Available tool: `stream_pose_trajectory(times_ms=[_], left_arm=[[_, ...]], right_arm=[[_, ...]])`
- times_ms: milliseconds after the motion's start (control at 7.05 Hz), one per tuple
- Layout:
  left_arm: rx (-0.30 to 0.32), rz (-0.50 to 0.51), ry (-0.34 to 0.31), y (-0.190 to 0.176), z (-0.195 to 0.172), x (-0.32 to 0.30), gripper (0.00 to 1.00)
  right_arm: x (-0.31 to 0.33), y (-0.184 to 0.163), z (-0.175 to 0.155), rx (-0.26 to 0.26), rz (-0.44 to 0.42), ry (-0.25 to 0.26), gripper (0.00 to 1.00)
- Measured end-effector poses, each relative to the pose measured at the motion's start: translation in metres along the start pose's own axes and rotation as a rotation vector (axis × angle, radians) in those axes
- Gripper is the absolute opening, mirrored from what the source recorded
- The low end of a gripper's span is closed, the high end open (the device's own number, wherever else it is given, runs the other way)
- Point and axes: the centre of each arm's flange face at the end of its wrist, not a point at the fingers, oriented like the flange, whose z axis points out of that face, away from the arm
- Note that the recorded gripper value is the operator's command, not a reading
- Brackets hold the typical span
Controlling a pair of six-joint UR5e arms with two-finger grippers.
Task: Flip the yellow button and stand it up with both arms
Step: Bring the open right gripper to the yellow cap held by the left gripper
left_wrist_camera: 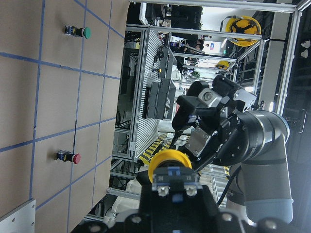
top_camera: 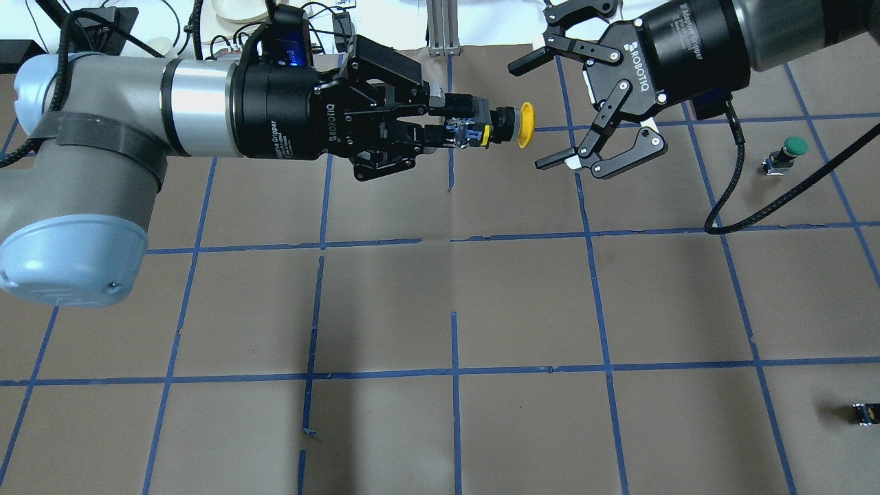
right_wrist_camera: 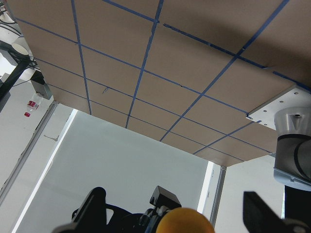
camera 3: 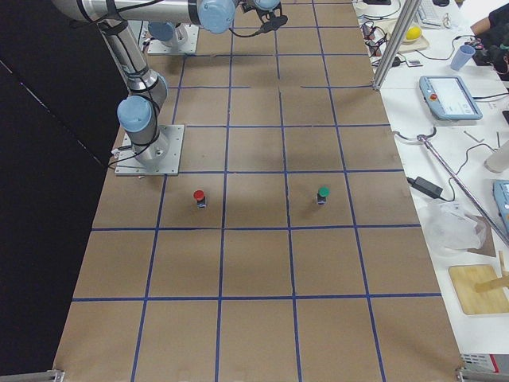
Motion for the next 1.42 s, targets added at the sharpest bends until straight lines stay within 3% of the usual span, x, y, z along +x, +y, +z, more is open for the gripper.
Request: stream_pose_trajectory(times_ms=[851,1135,1419], left_arm=[[0.0,-0.002,0.004,-0.0001,0.0001,-0.001,0.19],[0.001,-0.003,0.004,-0.0014,-0.0001,-0.0026,0.19],[0.001,-0.004,0.005,-0.0013,0.0,-0.0027,0.19]], right_arm=[[-0.0003,0.0053,-0.0023,-0.043,0.03,-0.022,0.92],[-0.0009,0.0048,-0.0021,-0.053,0.037,-0.028,0.72],[0.0001,0.0018,-0.0001,-0.056,0.045,-0.026,0.43]])
